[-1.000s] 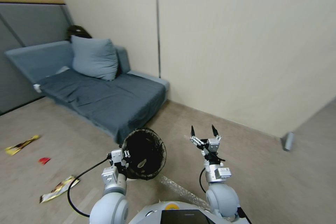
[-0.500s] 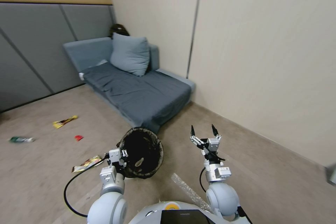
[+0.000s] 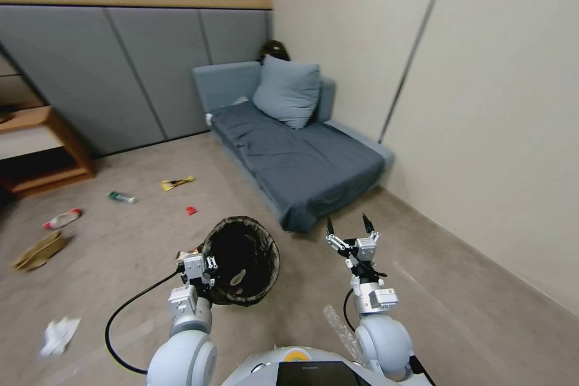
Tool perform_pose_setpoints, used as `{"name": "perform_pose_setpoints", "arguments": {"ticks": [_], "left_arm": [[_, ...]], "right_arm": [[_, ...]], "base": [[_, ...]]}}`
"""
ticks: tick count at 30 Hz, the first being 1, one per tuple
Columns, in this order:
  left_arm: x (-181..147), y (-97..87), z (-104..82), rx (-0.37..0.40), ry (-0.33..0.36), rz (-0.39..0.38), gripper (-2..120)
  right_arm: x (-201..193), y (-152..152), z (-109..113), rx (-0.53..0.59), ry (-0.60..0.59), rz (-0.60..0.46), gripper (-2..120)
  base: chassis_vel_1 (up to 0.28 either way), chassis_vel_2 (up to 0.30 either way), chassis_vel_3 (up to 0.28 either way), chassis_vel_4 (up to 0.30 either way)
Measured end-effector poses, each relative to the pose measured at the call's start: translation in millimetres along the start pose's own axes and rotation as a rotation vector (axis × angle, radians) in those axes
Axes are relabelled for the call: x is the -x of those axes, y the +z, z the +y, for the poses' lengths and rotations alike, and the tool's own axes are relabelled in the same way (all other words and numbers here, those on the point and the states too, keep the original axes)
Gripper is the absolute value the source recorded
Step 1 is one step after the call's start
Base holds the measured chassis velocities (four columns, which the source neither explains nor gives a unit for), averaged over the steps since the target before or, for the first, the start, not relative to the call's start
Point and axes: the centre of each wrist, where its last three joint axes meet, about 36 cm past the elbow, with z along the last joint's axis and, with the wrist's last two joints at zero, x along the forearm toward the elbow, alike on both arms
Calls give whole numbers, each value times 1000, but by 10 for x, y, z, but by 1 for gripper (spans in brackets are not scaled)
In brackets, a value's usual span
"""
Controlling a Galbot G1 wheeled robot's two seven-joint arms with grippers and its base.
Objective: Pick up the trash bin, then pick up the garbage from the floor and place it into the trash bin.
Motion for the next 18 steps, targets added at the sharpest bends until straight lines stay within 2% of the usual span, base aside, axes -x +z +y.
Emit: {"name": "perform_pose_setpoints", "arguments": {"ticks": [18], "left_arm": [[10, 6, -10, -1, 3, -4, 7]], "right_arm": [[4, 6, 29, -16, -17, -16, 100]], "base": [[126, 124, 127, 128]]}}
